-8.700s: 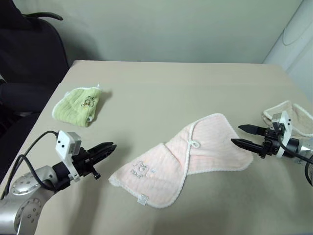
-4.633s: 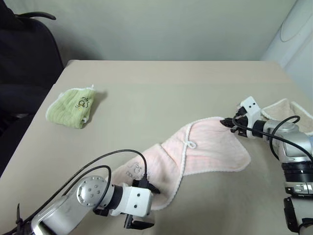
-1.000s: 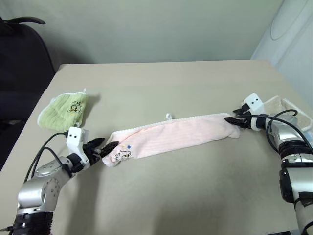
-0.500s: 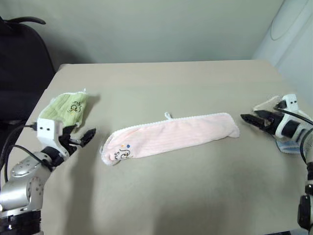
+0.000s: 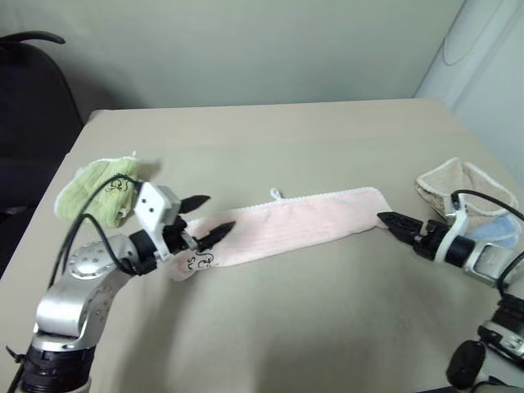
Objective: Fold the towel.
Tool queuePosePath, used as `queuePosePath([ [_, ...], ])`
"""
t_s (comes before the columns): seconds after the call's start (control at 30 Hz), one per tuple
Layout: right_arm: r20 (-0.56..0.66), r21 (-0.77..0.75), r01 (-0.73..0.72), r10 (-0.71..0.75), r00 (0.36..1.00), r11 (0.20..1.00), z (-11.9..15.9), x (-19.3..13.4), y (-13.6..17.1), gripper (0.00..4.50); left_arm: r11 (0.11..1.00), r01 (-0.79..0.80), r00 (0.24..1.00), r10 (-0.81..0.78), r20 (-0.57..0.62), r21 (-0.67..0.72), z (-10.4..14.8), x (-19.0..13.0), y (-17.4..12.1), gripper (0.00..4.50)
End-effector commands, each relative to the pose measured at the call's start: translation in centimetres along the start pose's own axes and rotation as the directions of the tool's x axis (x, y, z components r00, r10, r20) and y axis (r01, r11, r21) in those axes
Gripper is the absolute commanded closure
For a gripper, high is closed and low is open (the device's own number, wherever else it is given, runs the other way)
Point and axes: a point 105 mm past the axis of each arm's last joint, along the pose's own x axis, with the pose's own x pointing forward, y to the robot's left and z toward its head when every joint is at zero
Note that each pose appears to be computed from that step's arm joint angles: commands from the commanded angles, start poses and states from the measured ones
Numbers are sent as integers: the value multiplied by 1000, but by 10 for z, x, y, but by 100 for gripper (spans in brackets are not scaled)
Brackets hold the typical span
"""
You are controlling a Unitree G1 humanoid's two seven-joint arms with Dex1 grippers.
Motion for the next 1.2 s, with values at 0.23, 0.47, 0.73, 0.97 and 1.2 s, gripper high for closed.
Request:
queuePosePath([
  [0.23,89,170,82,-98,991,982,5,36,-5,2,994,103,994,-105,42,33,9,11,-24,0],
  [0.47,196,279,151,-210,958,949,26,53,-24,2,994,103,993,-105,49,42,10,15,-25,0],
  [0.73,290,368,205,-322,901,907,43,45,-49,2,995,88,995,-90,52,43,9,14,-26,0],
  [0.97,347,360,205,-334,876,910,50,40,-52,205,996,83,995,-85,52,44,7,15,-25,0],
  [1.2,428,244,228,-316,847,942,69,26,-49,447,998,59,997,-61,51,31,4,13,-22,0],
])
